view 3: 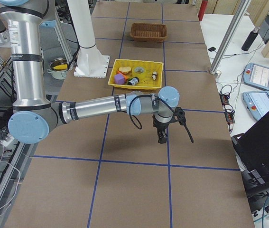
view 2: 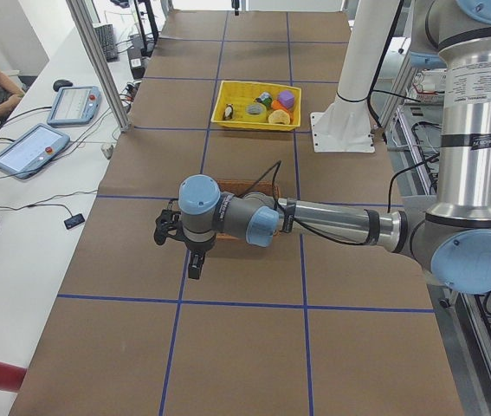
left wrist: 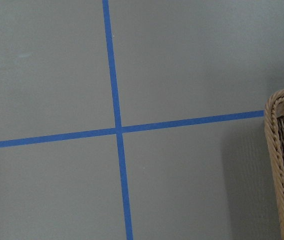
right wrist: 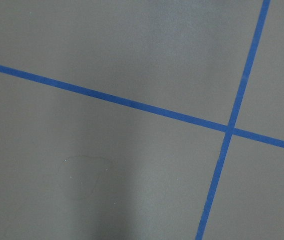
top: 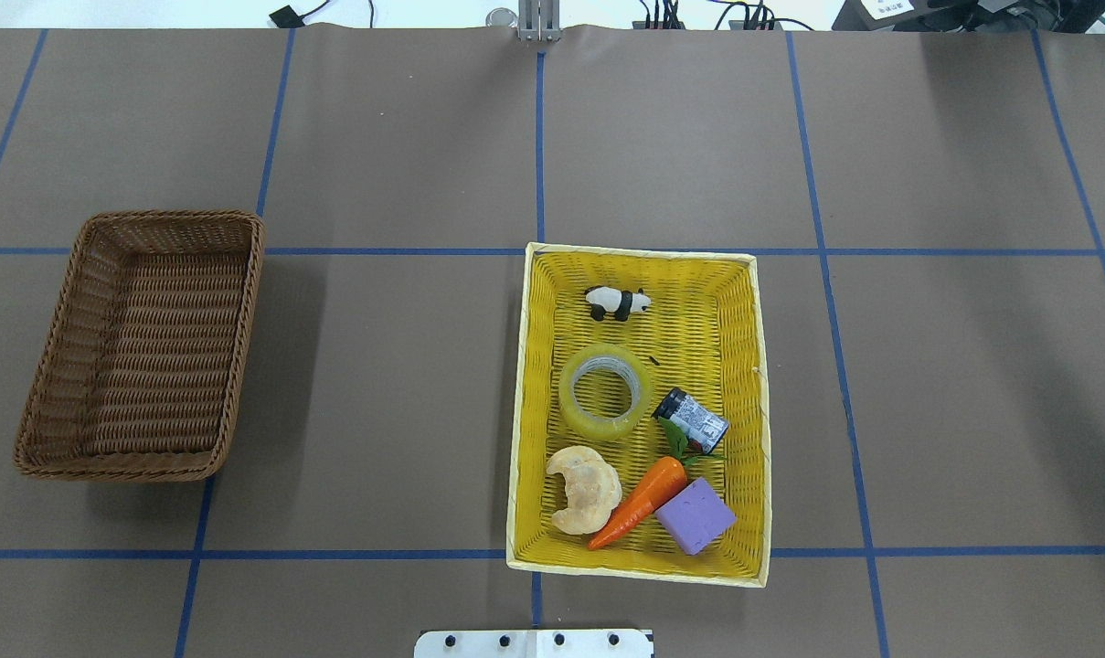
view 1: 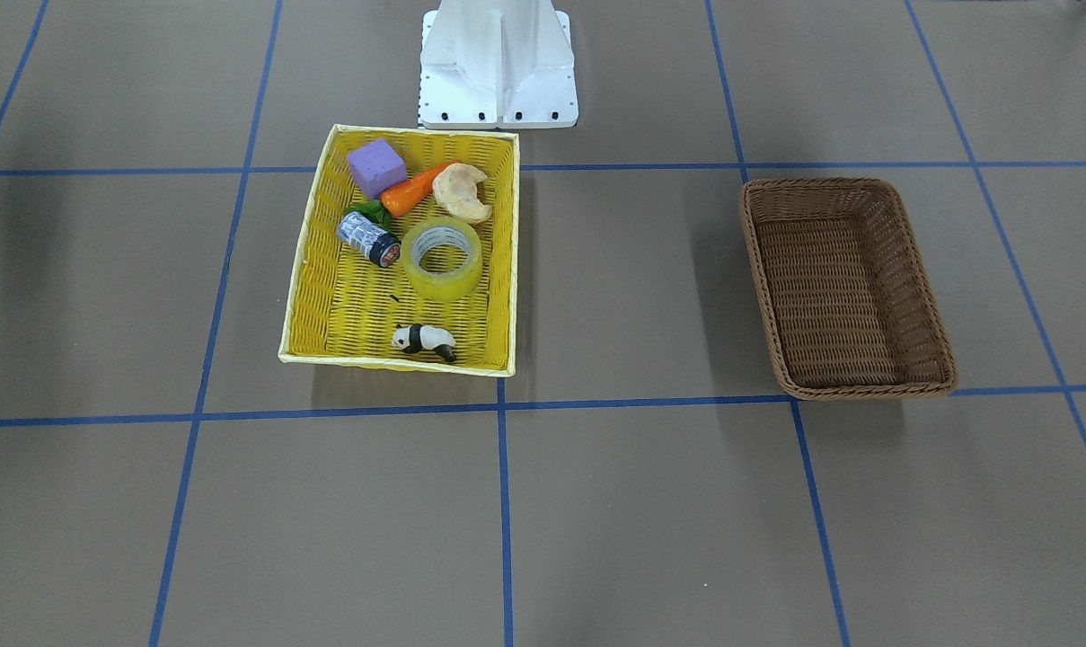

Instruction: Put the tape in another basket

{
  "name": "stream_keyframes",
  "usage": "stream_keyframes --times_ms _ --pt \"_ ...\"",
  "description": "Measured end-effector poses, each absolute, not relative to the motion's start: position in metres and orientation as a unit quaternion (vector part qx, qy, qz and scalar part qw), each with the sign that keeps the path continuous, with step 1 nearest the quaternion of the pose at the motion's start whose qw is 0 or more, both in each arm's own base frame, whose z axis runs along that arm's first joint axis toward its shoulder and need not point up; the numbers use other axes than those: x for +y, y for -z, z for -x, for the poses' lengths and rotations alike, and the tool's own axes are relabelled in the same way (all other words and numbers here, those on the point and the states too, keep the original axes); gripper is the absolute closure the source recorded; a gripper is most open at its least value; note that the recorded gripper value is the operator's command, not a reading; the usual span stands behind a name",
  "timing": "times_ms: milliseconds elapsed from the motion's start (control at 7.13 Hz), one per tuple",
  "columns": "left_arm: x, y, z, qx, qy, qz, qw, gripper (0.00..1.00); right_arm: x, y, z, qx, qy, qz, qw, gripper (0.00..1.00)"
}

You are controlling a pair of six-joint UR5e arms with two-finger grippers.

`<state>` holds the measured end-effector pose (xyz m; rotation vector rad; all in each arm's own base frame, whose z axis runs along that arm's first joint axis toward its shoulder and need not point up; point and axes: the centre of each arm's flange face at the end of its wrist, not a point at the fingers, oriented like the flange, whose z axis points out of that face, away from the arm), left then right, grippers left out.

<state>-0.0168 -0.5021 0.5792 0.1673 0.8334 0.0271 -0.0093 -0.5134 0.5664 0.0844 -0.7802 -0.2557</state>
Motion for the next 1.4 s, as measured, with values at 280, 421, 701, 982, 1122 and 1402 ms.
stream_keyframes --times_ms 280,421,701,982,1122,1402 --pt "-0.509 -0.571 0.014 0.407 -0.006 -0.073 0.910 0.02 -0.514 -0.566 0.015 -0.378 0.130 -0.041 0.916 0.00" --pt "-0.512 -0.567 0.014 0.410 -0.004 -0.071 0.909 0.02 -0.514 -0.566 0.015 -0.377 0.131 -0.040 0.916 0.00" --pt "-0.509 -0.547 0.014 0.427 -0.003 -0.078 0.901 0.02 -0.516 -0.562 0.023 -0.377 0.138 -0.042 0.915 0.00" --pt "-0.505 -0.547 0.012 0.433 -0.003 -0.075 0.898 0.02 -0.520 -0.524 0.077 -0.384 0.184 -0.059 0.903 0.00" --pt "-0.507 -0.547 0.011 0.431 -0.004 -0.075 0.899 0.02 -0.524 -0.498 0.114 -0.392 0.177 -0.065 0.900 0.00" --pt "-0.511 -0.548 0.005 0.430 -0.012 -0.075 0.900 0.02 -0.513 -0.446 0.186 -0.421 0.170 -0.097 0.886 0.02"
